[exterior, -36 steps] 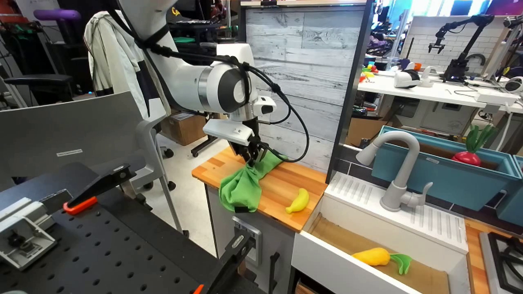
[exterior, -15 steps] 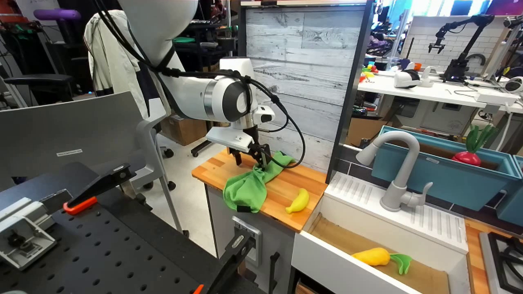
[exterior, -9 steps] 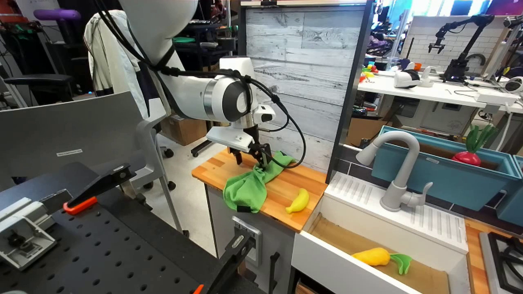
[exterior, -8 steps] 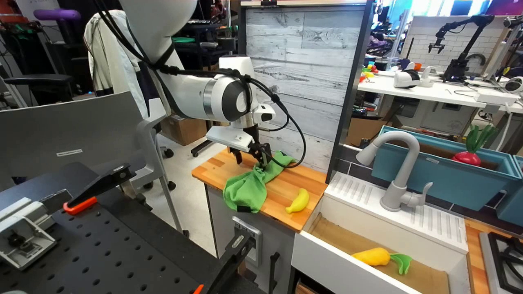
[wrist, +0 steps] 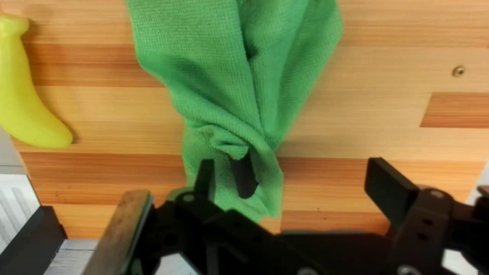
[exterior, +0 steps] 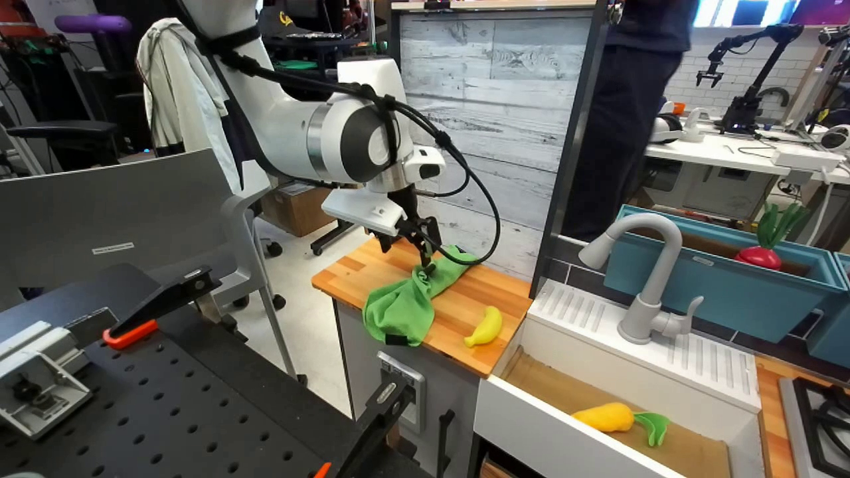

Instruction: Fold the cloth on the counter

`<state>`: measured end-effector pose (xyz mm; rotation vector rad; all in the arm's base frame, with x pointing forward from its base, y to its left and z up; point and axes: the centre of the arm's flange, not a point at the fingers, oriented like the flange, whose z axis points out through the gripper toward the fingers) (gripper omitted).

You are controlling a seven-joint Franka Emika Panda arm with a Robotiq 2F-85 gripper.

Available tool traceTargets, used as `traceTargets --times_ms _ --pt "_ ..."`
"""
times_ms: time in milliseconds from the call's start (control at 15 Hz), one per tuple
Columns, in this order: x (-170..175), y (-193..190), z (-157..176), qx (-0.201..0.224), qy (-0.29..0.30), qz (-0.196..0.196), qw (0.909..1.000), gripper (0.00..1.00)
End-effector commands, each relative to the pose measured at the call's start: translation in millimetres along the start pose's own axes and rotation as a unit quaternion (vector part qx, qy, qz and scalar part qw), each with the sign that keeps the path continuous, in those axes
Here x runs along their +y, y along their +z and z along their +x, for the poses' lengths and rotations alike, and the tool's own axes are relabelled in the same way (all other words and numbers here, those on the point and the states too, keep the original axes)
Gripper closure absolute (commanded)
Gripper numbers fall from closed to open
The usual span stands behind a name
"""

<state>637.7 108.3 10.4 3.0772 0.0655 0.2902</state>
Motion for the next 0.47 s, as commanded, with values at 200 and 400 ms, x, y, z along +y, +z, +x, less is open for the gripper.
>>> traceTargets --times_ms 200,400 --pt "6.3 -27.8 -7.6 0.013 0.006 0.003 0.9999 0.00" --pt "5.8 -20.8 -10.8 0.009 0.005 0.003 0.9999 0.00"
